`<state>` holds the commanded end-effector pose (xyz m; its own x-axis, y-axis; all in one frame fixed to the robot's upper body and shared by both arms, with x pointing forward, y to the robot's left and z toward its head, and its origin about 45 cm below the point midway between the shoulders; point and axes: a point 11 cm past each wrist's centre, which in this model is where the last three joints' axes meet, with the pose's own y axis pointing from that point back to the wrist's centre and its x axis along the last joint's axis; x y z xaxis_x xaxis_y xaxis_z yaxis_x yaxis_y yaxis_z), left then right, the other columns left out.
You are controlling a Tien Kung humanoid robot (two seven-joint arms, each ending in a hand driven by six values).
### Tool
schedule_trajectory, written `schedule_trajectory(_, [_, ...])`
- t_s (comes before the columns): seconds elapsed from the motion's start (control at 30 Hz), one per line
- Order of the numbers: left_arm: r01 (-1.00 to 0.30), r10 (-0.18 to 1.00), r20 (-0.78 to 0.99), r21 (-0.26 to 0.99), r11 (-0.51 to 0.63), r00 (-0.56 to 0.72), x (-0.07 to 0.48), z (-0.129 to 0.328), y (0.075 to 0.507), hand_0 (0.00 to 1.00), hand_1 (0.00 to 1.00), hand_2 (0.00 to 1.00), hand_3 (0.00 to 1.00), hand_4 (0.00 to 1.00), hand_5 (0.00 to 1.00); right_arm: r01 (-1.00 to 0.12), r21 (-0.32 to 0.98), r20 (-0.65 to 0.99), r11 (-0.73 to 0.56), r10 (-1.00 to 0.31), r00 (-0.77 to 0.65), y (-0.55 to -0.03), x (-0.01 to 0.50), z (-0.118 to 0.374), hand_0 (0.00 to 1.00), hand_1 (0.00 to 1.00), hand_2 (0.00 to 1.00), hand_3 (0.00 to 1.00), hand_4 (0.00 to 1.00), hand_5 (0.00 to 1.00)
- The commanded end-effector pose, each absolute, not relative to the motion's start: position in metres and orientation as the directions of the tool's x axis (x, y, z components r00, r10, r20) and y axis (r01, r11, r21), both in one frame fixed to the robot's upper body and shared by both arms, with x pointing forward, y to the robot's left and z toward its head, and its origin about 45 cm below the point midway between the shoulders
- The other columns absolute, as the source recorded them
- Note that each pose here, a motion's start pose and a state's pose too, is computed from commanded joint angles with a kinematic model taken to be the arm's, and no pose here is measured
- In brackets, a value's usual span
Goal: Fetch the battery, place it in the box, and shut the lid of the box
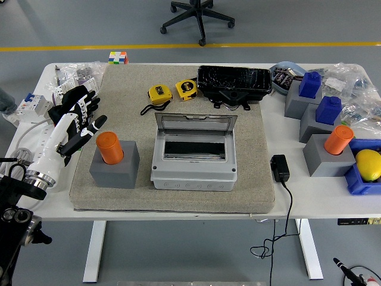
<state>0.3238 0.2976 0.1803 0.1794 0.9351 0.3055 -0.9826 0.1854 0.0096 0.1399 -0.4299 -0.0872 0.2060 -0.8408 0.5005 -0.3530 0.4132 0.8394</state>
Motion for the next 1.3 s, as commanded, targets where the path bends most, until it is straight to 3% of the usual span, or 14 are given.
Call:
schedule_trajectory(0.87, [-0.982,0.975,0.118,0.025,0.189,0.19,0.316,0.157,0.28,0.998,0.998,0.998,0.998,0.998,0.697,-0.356,0.837,0.502,0.415,-0.841,0.2,-0.43,0.142,-0.086,0.939,0.917,0.845,0.824,0.998,0.998])
schedule_trajectory(1.07, [-0.98,0.975,0.106,0.053,0.193,0.198,0.313,0.144,0.276,0.967,0.998,0.998,0.998,0.998,0.672,-0.356,0.838,0.501,0.414,-0.842,0.2,-0.429,0.142,-0.087,0.939,0.917,0.844,0.824,0.998,0.998])
schedule_trajectory(1.1, [-0.98,0.975,0.105,0.054,0.19,0.195,0.314,0.143,0.276,0.893,0.998,0.998,0.998,0.998,0.61,-0.356,0.838,0.501,0.414,-0.842,0.2,-0.429,0.142,-0.087,0.939,0.917,0.845,0.823,0.998,0.998])
schedule_trajectory(1.27, [-0.984,0.977,0.116,0.046,0.173,0.178,0.316,0.142,0.278,0.893,0.998,0.998,0.998,0.998,0.61,-0.356,0.838,0.5,0.413,-0.843,0.199,-0.429,0.142,-0.087,0.939,0.917,0.845,0.823,0.998,0.998])
schedule_trajectory(1.3, [-0.985,0.978,0.119,0.045,0.168,0.172,0.317,0.141,0.279,0.853,0.928,0.957,0.976,0.998,0.567,-0.355,0.838,0.5,0.413,-0.843,0.199,-0.429,0.142,-0.087,0.94,0.917,0.843,0.823,0.998,0.998])
